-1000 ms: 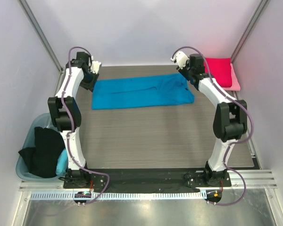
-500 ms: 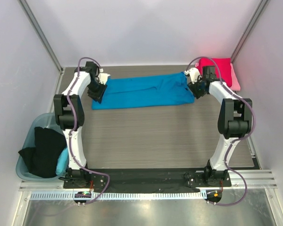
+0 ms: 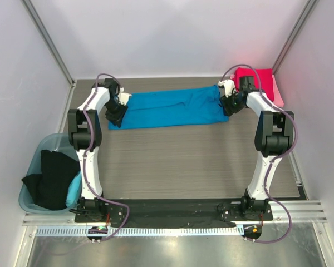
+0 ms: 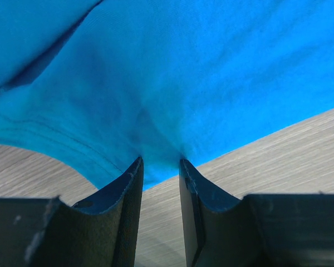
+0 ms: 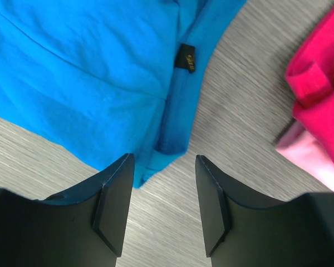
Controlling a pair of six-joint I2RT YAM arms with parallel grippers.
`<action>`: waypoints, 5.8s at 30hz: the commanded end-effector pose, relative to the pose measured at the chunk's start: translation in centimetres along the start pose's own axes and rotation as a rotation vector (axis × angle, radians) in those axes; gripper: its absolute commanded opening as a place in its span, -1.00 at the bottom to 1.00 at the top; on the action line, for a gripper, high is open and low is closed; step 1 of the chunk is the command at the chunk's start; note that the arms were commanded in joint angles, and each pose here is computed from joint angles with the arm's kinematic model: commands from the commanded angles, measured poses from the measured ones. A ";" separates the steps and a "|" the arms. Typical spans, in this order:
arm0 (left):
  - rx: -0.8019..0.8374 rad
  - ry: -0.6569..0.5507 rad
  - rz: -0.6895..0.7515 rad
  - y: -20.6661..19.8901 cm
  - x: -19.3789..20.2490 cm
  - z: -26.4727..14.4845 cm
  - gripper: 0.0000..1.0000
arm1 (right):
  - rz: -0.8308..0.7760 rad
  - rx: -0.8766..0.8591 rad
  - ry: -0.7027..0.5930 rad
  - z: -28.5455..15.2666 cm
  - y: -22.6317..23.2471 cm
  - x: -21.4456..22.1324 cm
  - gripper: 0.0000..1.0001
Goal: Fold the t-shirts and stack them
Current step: Fold the tshirt
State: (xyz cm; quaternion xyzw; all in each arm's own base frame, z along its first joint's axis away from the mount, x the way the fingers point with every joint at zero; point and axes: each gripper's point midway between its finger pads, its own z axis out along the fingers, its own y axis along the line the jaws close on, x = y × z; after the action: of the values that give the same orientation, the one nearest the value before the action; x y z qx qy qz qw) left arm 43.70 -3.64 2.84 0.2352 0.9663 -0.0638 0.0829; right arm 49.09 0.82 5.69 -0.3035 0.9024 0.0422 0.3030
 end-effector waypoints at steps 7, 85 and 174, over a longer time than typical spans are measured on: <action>-0.024 0.012 0.017 0.9 -0.1 0.4 -0.35 | 0.076 -0.085 0.034 1.1 1.0 1.1 0.04; 0.661 -0.727 0.142 -29.9 -27.3 2.6 -0.02 | 0.047 -0.173 0.039 -8.1 9.0 3.6 -0.09; 0.699 -0.675 0.115 -28.8 -26.0 0.0 -0.95 | 0.024 -0.145 0.084 -5.3 8.1 5.0 -0.15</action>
State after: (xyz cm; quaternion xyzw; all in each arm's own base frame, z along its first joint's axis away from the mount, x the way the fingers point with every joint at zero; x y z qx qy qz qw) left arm 51.55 -41.70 5.05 0.2555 0.8104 -0.4582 0.2608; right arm 37.04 3.24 5.24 -0.3076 0.9200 0.1069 0.2182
